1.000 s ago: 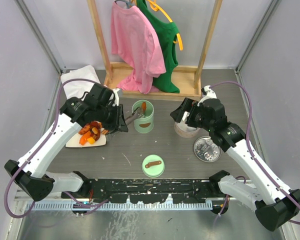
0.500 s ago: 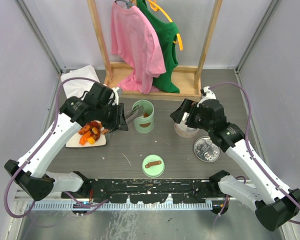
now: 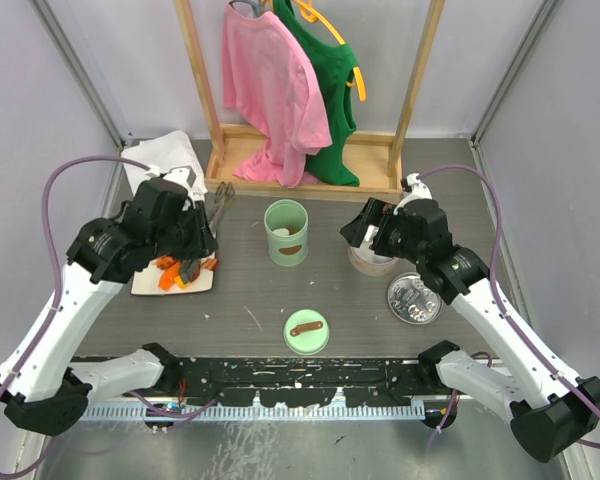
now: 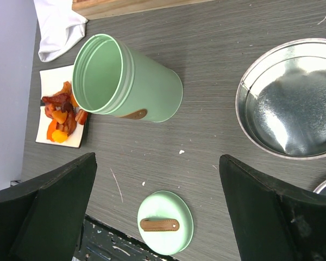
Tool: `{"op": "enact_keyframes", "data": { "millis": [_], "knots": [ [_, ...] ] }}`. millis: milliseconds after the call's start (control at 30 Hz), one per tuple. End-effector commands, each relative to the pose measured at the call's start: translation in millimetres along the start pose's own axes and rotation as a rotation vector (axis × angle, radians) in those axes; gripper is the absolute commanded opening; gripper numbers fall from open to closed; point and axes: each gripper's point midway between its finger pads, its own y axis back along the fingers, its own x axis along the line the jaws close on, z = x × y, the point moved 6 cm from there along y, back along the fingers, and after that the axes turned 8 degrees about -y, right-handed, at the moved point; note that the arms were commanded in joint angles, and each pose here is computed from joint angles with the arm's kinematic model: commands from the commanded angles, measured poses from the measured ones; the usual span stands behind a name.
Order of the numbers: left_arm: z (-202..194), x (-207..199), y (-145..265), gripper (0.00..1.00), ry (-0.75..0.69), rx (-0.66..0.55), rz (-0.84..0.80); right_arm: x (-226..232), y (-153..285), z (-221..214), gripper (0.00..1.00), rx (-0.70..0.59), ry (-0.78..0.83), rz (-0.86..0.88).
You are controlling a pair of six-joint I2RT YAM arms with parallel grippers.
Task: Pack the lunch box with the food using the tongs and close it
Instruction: Place the fake food in the packing box, then pick up the fake food from the plate.
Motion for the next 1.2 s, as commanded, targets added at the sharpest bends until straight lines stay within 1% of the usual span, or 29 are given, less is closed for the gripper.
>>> {"op": "enact_keyframes", "data": {
  "millis": [0, 100, 167, 233, 333, 467, 667, 767, 833, 900, 1033, 1167],
  "knots": [
    [-7, 34, 9, 0.32, 0.030, -0.012, 0.206, 13, 2, 14, 1.00, -0.057, -0.002, 0.058],
    [-14, 56, 15, 0.35, 0.039, 0.039, 0.300, 13, 2, 14, 1.00, -0.055, 0.003, 0.057],
    [-17, 80, 18, 0.36, 0.092, 0.080, 0.391, 13, 2, 14, 1.00, -0.053, 0.009, 0.058],
    [-22, 99, 18, 0.36, 0.140, 0.133, 0.435, 13, 2, 14, 1.00, -0.054, 0.015, 0.059],
    [-29, 116, 12, 0.36, 0.204, 0.215, 0.435, 14, 2, 15, 1.00, -0.058, 0.024, 0.061],
    [-32, 129, 4, 0.37, 0.216, 0.300, 0.456, 15, 3, 16, 1.00, -0.062, 0.033, 0.065],
    [-30, 137, -18, 0.37, 0.226, 0.388, 0.461, 13, 4, 17, 1.00, -0.071, 0.058, 0.057],
    [-26, 142, -30, 0.37, 0.228, 0.398, 0.472, 12, 5, 20, 1.00, -0.080, 0.079, 0.048],
    [-23, 147, -38, 0.36, 0.223, 0.429, 0.487, 12, 6, 21, 1.00, -0.084, 0.091, 0.048],
    [-23, 152, -41, 0.36, 0.213, 0.462, 0.521, 13, 6, 22, 1.00, -0.082, 0.107, 0.046],
    [-22, 159, -47, 0.36, 0.207, 0.463, 0.559, 11, 5, 23, 1.00, -0.080, 0.136, 0.031],
    [-26, 166, -54, 0.36, 0.197, 0.506, 0.597, 12, 0, 23, 1.00, -0.066, 0.149, 0.026]
  ]
}}
